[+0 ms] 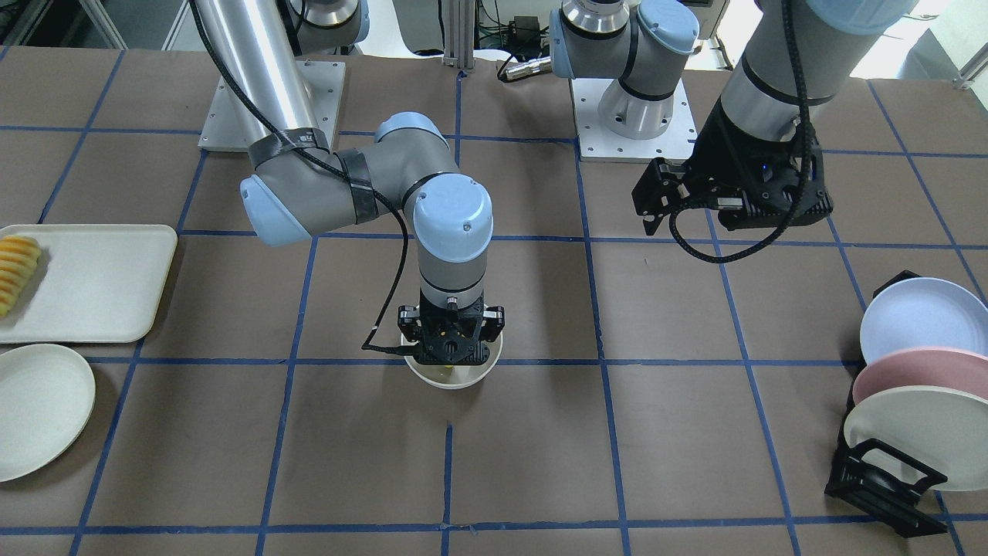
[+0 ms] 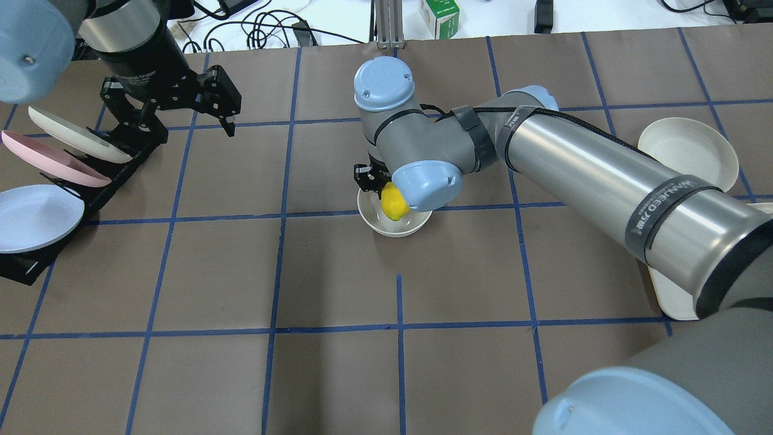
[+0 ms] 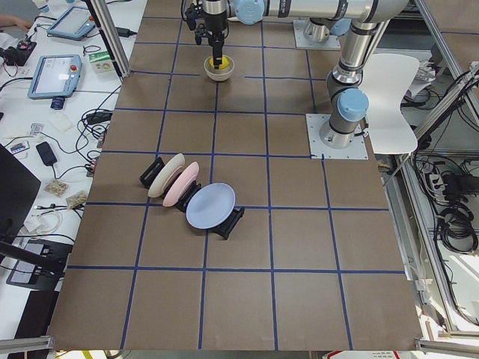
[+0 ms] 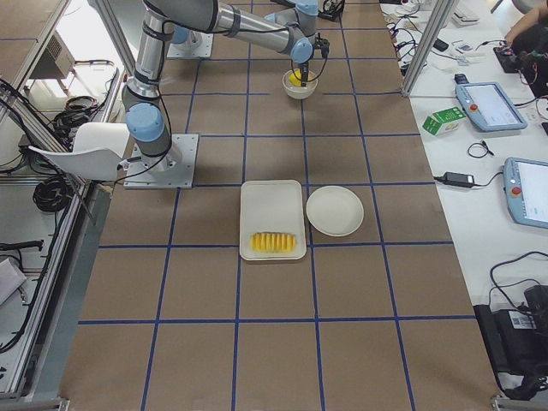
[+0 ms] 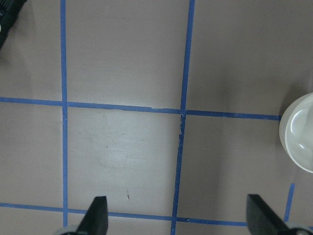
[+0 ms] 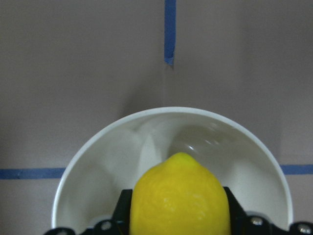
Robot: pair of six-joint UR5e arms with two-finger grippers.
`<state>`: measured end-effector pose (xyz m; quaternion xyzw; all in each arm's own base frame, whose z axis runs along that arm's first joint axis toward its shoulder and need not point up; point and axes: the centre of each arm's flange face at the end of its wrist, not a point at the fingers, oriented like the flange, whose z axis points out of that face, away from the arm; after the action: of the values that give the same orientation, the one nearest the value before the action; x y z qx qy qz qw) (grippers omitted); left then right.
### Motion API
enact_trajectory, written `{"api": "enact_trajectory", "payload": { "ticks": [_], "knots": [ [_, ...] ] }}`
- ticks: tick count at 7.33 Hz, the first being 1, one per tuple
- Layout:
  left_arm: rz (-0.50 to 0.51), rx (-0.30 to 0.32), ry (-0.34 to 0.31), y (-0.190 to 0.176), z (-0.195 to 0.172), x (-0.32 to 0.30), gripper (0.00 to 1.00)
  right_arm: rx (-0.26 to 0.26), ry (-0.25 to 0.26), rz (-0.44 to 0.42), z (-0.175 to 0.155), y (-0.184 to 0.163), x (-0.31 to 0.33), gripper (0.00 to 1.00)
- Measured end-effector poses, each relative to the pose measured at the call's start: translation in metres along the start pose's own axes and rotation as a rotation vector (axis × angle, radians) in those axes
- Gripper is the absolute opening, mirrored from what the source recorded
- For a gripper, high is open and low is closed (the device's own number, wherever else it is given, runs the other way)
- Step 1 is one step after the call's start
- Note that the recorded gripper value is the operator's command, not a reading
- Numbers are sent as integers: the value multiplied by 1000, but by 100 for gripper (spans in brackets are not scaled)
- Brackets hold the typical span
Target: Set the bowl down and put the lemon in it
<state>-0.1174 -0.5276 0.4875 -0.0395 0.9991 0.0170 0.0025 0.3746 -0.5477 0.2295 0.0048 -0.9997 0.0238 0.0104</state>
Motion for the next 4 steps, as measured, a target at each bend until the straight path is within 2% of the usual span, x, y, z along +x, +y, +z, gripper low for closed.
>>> {"api": "enact_trajectory", "payload": {
  "ticks": [1,2,4],
  "knots": [
    [0,5,11,0,-1,1,100,7,-4,0,9,2,0,93],
    [-1,11,15,0,-1,1,100,11,-6,2,13,4,0,100],
    [3,16,18,1,-2,1,100,26,-10,9,7,3,1,100]
  ]
}}
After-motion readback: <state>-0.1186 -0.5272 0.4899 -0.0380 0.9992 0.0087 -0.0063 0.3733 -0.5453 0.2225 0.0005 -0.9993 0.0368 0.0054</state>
